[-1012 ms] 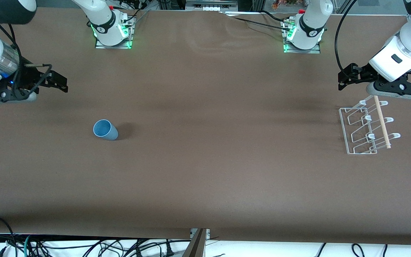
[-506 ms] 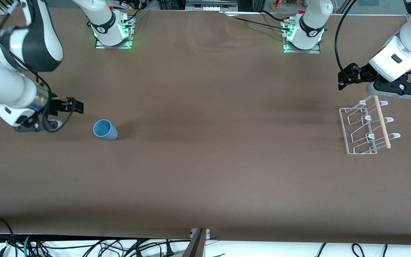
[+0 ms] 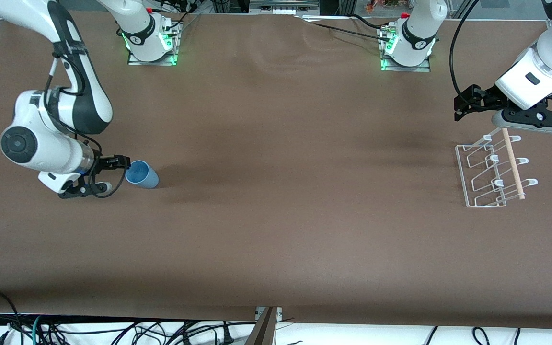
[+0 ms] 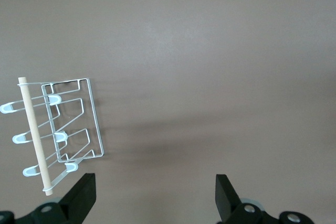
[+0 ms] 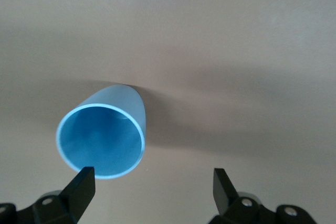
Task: Transfer cup to left arm and place on rack
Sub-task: 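Move the right gripper down to the blue cup's side, then close the right gripper on the blue cup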
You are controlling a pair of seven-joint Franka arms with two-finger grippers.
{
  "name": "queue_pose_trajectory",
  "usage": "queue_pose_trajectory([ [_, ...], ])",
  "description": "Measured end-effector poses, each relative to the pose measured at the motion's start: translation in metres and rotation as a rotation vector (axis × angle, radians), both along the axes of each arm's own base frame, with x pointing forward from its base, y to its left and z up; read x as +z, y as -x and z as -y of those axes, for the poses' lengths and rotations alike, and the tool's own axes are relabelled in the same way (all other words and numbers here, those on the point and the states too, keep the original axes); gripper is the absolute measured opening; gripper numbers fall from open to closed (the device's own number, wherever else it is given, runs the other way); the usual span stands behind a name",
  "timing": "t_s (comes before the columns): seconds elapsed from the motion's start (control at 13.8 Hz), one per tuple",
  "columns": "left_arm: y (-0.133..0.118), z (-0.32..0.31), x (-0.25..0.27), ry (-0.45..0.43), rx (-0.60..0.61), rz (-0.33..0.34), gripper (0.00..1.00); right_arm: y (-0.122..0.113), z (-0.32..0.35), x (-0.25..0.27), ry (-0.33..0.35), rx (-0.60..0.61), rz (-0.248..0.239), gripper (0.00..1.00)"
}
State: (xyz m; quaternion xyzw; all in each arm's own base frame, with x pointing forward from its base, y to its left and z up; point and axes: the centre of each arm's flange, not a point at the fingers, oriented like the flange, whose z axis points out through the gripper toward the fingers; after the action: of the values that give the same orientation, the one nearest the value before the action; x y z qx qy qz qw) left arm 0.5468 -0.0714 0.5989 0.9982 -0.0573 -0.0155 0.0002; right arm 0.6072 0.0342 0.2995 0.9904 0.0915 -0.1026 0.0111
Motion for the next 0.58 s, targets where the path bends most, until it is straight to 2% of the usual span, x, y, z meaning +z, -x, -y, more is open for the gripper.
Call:
queue_pose_trajectory([
  [0.43, 0.000, 0.000, 0.000, 0.000, 0.000, -0.001, 1.00, 0.001, -0.001, -0.042, 0.000, 0.014, -0.043, 0.99],
  [0.58, 0.000, 0.000, 0.000, 0.000, 0.000, -0.001, 1.00, 0.002, -0.003, -0.051, 0.000, 0.019, -0.058, 0.95],
])
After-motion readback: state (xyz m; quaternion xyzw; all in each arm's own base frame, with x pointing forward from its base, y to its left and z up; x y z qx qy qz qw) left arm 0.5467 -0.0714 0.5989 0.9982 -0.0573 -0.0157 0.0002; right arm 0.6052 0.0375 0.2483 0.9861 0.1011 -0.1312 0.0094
